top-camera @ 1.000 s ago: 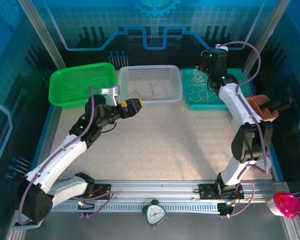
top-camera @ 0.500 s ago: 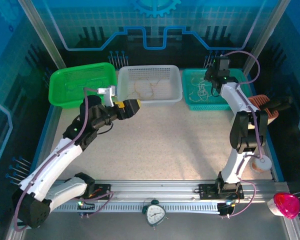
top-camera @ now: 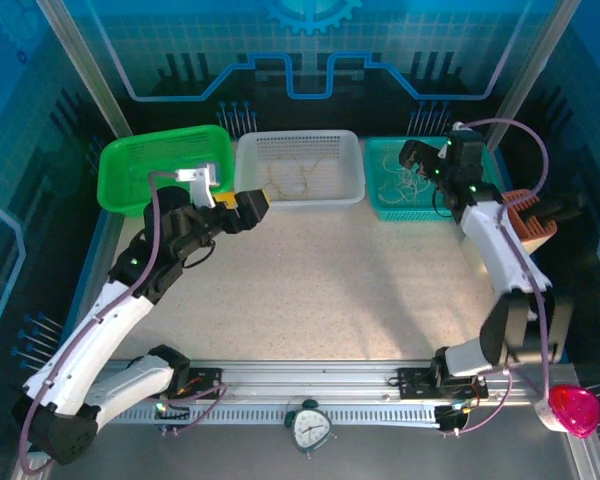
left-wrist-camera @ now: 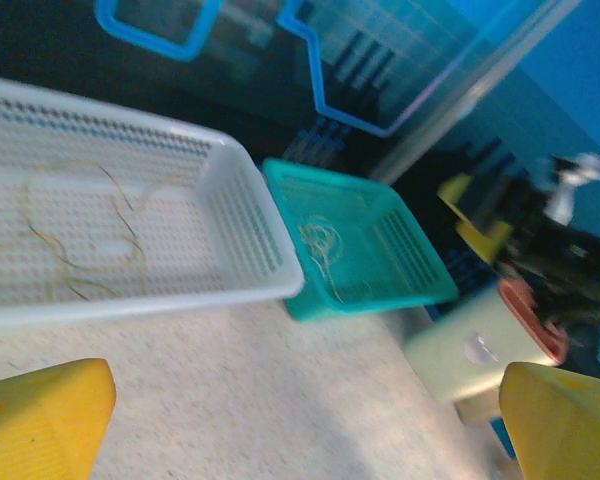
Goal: Untangle the cables
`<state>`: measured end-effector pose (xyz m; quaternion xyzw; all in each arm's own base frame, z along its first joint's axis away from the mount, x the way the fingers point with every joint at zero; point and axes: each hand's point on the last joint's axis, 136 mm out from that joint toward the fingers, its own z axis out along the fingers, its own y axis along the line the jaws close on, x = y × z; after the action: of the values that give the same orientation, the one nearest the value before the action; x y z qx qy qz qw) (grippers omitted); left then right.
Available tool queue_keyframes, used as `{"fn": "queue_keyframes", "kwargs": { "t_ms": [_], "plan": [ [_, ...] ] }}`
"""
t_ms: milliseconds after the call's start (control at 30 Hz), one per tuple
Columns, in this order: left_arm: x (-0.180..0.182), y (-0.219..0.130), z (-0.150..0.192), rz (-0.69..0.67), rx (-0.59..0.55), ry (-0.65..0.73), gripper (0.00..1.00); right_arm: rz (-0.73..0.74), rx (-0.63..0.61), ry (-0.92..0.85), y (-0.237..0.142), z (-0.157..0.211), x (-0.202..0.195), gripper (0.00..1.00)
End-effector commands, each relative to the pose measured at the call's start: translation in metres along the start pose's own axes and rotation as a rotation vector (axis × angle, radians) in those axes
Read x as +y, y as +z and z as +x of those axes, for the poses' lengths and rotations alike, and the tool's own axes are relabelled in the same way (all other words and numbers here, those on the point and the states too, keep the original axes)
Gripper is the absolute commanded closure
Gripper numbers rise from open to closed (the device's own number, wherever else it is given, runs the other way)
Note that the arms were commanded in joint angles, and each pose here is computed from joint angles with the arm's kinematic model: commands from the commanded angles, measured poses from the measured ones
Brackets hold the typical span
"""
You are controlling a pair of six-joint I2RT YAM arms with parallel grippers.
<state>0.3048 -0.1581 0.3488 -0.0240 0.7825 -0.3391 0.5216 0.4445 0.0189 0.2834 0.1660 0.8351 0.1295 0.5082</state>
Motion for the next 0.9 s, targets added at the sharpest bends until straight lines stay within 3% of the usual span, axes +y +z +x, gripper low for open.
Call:
{"fn": "queue_keyframes", "kwargs": {
  "t_ms": [0, 167, 300, 433, 700, 867],
  "plan": [
    [0.023, -0.010, -0.037, -0.174, -0.136, 0.162, 0.01, -0.075, -0.014, -0.073, -0.024, 0.007, 0.014, 0.00],
    [0.078, -0.016, -0.079, -0.361, -0.300, 0.221, 0.01, -0.047, -0.051, -0.131, -0.044, 0.016, 0.004, 0.00],
    [0.131, -0.020, -0.091, -0.496, -0.354, 0.232, 0.01, -0.002, -0.156, -0.172, -0.050, 0.019, -0.011, 0.00],
    [0.188, -0.017, -0.064, -0.621, -0.299, 0.273, 0.01, 0.087, -0.158, -0.261, -0.039, 0.039, -0.036, 0.00],
    [0.254, -0.005, 0.029, -0.698, -0.208, 0.337, 0.01, 0.209, -0.093, -0.409, -0.013, 0.100, -0.082, 0.00],
    [0.281, 0.009, 0.068, -0.687, -0.200, 0.343, 0.01, 0.156, -0.163, -0.463, 0.009, 0.111, -0.079, 0.00]
  ]
}}
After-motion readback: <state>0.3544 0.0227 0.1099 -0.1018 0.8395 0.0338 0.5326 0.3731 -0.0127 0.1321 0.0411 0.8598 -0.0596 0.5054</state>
